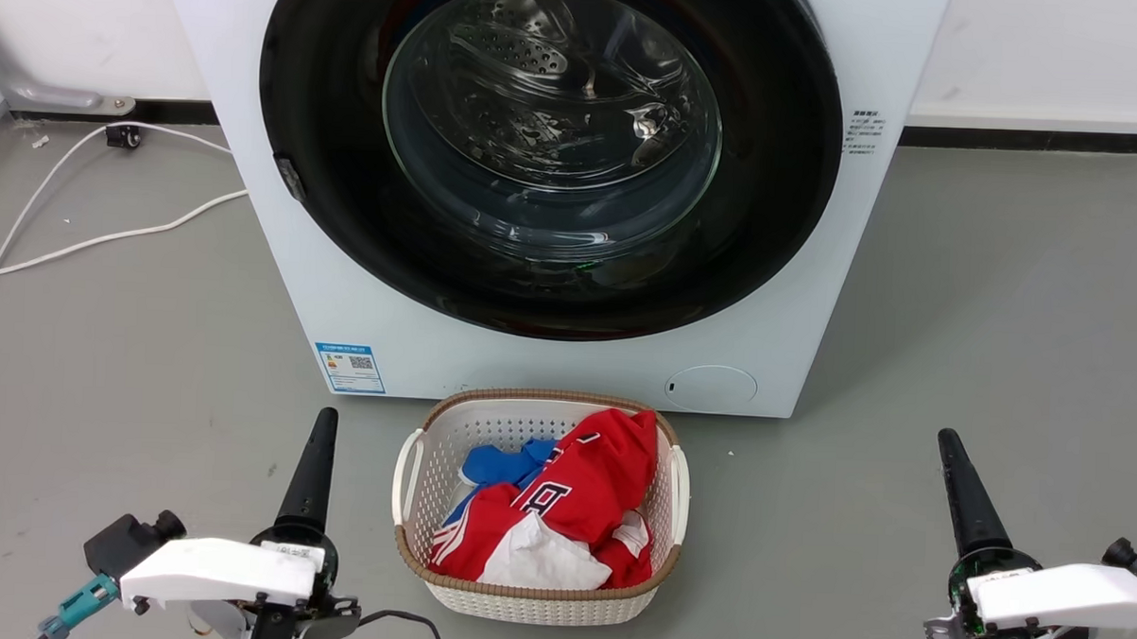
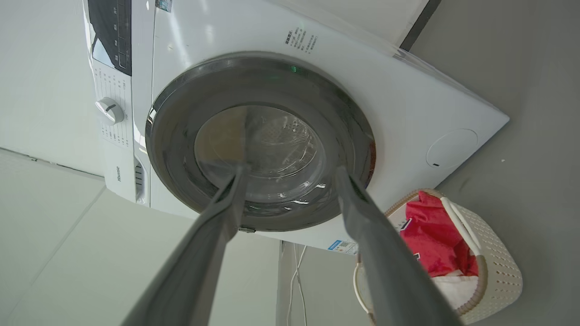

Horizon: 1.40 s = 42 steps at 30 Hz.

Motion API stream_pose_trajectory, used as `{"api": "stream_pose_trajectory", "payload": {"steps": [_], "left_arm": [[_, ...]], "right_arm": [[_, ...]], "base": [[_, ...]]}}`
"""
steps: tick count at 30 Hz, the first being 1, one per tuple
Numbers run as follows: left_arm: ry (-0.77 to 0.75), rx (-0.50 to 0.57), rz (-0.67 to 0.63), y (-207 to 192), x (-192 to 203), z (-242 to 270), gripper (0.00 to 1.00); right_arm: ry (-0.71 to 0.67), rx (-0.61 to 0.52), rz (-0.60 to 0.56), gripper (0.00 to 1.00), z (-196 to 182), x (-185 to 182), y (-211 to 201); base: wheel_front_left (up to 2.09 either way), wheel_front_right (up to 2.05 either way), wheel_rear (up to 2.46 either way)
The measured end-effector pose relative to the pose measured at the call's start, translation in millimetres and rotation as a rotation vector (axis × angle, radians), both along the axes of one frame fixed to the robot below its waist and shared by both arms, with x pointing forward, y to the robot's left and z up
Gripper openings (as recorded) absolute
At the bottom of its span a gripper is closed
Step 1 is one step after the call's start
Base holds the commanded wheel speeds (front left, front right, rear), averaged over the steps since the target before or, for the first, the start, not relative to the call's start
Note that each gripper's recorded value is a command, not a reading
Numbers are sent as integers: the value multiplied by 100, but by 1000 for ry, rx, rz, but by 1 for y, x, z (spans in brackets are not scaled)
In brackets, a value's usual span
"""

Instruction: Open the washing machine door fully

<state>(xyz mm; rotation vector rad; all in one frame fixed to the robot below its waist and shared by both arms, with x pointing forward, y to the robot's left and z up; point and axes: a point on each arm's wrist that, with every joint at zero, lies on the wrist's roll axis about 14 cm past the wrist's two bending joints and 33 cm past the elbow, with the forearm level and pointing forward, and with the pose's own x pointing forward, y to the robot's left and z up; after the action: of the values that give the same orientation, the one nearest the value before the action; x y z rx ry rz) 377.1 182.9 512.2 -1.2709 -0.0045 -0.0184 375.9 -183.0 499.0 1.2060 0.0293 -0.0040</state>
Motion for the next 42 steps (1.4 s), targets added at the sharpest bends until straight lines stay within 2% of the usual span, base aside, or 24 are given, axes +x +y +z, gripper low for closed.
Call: {"api": "stream_pose_trajectory", "payload": {"steps": [17,27,42], "left_arm": [[-45,428,-13,-3,-5,9,100],[-61,614,-34,-8,-6,6,100],[-109,847,-42,-9,-5,12,100]], "right_arm": [[-43,-421,66,100,12,2,14],[-54,-602,64,100,13,-1,12],[-75,-801,85,100,15,-4,17]], "base": [[0,0,0],[0,0,0],[0,0,0]]}}
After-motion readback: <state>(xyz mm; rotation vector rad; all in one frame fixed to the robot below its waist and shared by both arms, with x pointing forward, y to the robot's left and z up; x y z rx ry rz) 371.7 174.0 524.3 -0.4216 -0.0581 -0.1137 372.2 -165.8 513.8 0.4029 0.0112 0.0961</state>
